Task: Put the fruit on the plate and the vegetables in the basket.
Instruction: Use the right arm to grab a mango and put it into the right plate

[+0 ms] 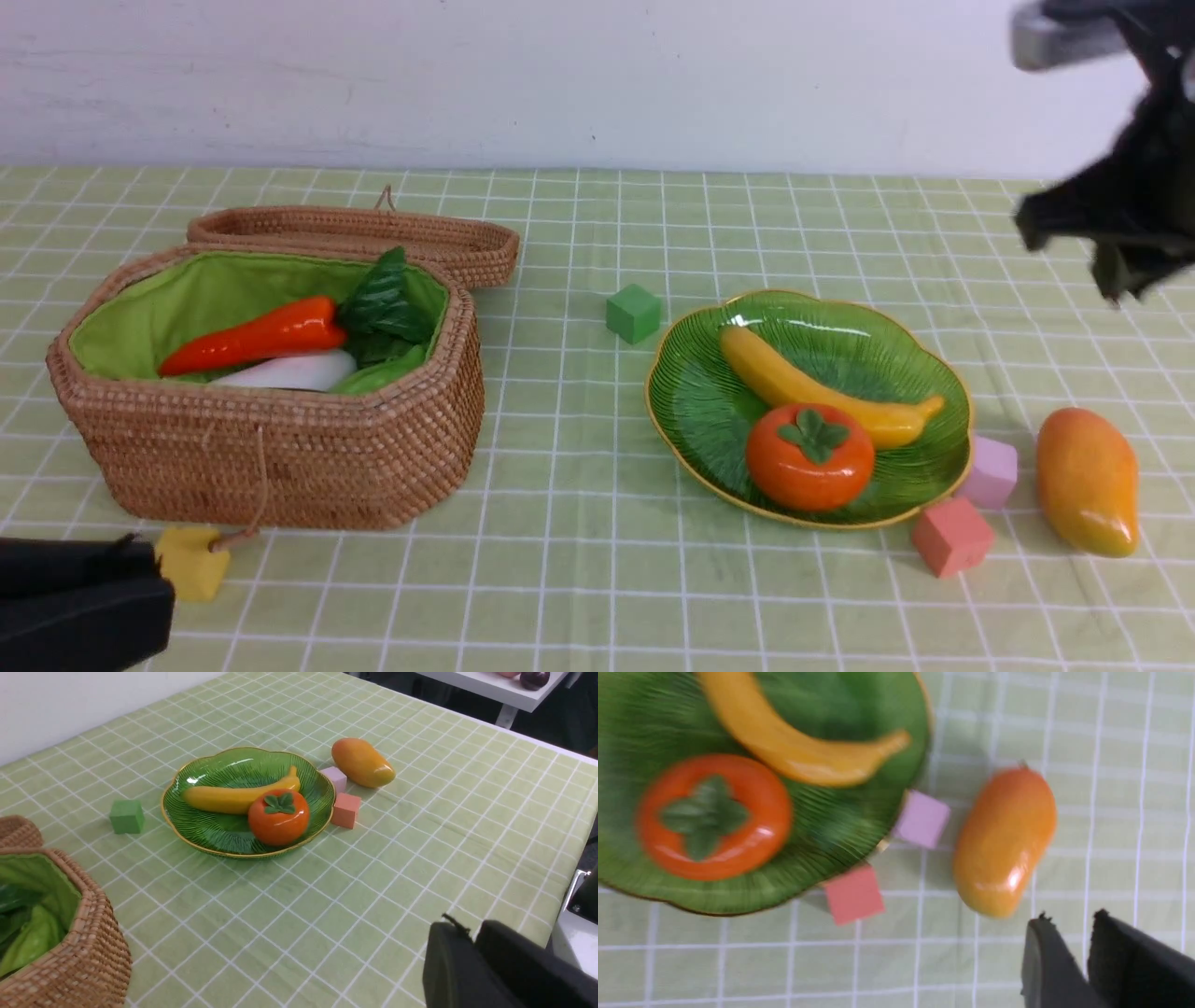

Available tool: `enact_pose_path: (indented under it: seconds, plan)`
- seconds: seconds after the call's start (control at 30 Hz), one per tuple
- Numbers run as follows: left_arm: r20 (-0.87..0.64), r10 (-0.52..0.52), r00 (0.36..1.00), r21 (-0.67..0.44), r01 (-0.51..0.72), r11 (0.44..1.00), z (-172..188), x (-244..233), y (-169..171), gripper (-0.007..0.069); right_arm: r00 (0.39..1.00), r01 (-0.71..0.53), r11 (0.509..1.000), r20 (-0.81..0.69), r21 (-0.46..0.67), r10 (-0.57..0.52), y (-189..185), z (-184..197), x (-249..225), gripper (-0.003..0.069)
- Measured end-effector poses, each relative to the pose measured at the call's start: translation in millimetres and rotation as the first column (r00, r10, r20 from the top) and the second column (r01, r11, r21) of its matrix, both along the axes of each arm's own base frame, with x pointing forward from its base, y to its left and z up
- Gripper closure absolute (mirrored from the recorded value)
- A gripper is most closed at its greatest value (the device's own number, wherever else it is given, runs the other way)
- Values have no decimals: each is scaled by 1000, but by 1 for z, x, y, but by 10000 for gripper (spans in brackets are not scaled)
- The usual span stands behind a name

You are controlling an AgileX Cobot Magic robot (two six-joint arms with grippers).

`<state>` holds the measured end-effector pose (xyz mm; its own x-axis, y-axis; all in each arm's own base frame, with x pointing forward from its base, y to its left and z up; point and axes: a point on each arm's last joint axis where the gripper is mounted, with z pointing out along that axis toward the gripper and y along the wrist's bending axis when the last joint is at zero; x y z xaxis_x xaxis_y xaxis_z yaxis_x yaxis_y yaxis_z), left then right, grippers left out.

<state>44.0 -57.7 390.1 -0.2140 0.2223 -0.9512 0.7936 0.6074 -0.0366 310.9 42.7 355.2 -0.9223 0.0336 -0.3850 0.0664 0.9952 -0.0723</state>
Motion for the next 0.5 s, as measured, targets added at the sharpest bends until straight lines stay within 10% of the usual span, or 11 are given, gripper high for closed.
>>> enact_pose_path:
  seconds: [0.23, 0.5]
  plan:
    - [4, -3, 1000, 3, 3, 1000, 0, 0, 0, 554, 941, 320, 930, -170, 180, -291, -67, -76, 17, 62]
    - [7, -3, 1000, 0, 3, 1000, 0, 0, 0, 554, 938, 341, 910, -152, 234, -313, -75, -119, 47, -14]
